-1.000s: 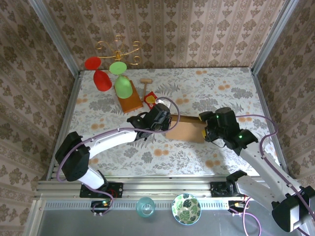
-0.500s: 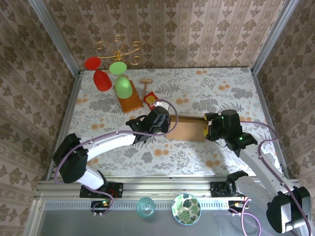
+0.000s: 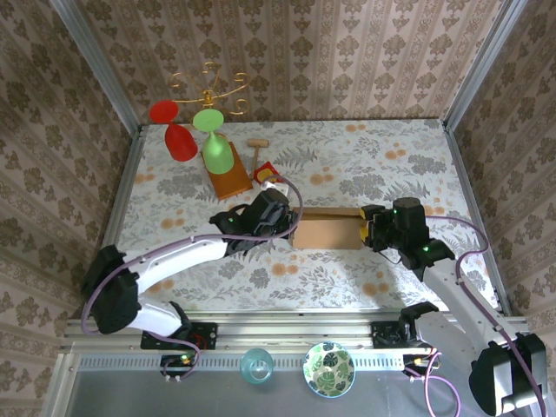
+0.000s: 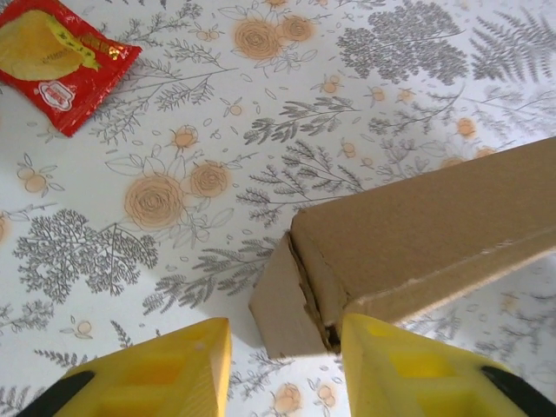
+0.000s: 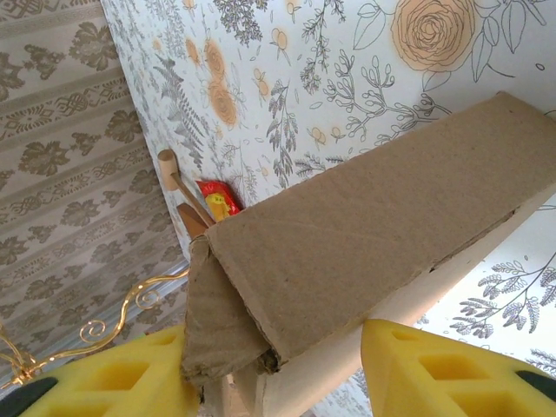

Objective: Fold the paper box

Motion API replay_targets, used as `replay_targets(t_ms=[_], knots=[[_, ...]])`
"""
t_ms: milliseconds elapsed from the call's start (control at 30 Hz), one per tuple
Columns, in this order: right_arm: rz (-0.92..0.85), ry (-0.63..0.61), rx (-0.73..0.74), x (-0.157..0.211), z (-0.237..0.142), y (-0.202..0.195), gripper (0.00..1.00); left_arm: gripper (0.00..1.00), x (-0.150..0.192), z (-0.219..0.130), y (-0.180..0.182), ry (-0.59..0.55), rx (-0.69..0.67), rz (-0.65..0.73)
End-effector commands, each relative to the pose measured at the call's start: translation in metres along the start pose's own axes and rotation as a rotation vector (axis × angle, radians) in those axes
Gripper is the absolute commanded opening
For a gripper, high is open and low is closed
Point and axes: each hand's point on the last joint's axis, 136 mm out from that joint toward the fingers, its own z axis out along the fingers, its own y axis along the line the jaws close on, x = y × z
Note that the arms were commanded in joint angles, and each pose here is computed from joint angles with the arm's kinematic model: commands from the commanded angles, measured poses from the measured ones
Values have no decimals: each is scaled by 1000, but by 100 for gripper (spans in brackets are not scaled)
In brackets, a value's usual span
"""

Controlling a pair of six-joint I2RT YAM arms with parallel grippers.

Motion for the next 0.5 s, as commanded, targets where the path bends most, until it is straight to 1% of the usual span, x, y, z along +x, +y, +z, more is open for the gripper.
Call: replay_targets(t_ms=[0,133,233,300,467], knots=[[-2,-20,83,-7,4,-27,50,43,-6,-23,-1,21,86,-139],[-2,-13,89,-7,6,-30,49,44,-20,-34,2,17,173,-322],[-11,-13,91,-6,5,-29,49,45,-28,-30,5,40,221,-445],[-12,-10,96,-6,5,-30,49,45,-33,-24,3,60,248,-485],[-10,-13,99,-6,4,-32,50,46,-29,-3,-6,111,303,-530]])
